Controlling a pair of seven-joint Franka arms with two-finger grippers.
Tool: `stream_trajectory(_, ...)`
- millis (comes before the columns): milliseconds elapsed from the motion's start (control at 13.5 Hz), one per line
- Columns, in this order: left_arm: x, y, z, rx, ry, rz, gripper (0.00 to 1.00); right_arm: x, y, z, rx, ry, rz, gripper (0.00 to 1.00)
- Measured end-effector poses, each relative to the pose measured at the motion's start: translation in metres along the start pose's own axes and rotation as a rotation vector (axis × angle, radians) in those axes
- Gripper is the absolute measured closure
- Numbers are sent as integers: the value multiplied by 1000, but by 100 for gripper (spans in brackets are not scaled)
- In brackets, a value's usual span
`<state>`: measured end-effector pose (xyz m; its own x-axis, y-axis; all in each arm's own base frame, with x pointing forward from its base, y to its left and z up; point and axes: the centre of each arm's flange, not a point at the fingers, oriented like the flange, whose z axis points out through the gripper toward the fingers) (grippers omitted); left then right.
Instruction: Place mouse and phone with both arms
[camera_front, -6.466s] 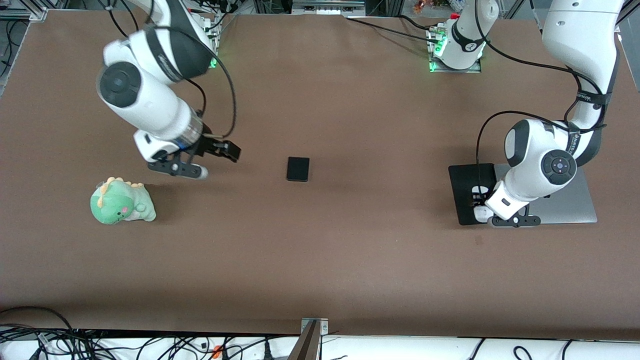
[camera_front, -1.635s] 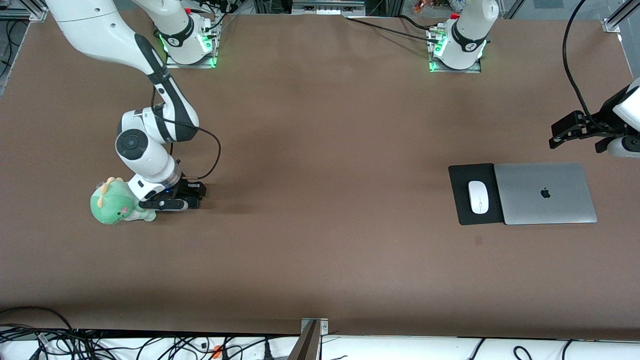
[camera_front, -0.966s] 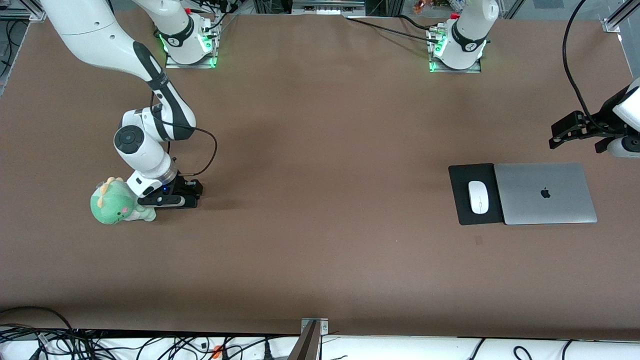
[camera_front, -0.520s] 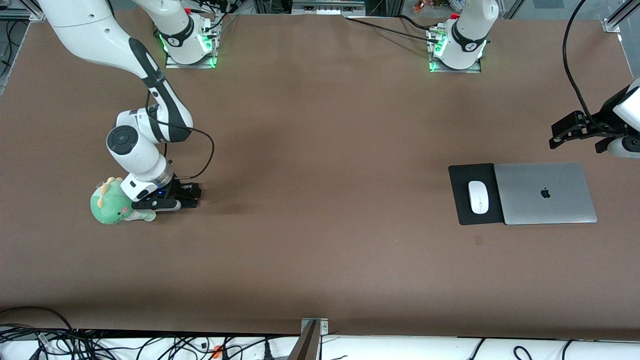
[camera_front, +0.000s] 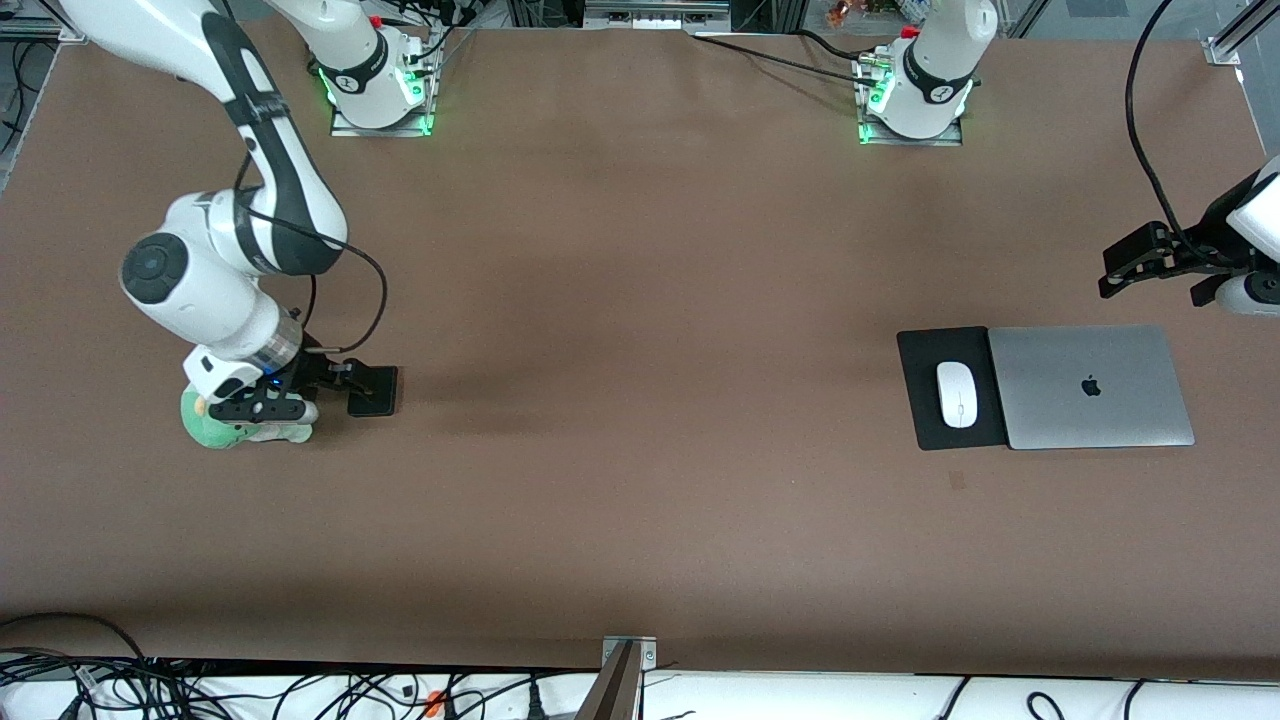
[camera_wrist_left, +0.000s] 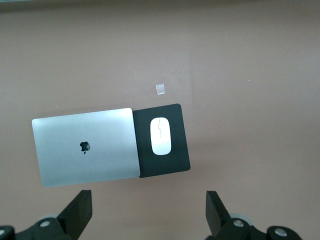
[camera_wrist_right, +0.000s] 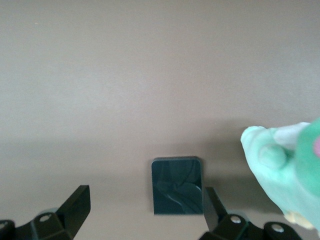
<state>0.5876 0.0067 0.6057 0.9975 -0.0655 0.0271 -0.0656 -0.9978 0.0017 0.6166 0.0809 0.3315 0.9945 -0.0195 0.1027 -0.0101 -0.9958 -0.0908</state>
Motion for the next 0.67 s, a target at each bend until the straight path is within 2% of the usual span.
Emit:
stream_trajectory(372,0,0,0,0,0,0,0,-16,26,-104,-7,-35,33,0)
stream_trajectory(520,0,0,0,0,0,0,0,-30,38,-142,-7,-77,49,0)
stream_trajectory(669,0,0,0,0,0,0,0,-42,55,-182,-4,-141,66,0)
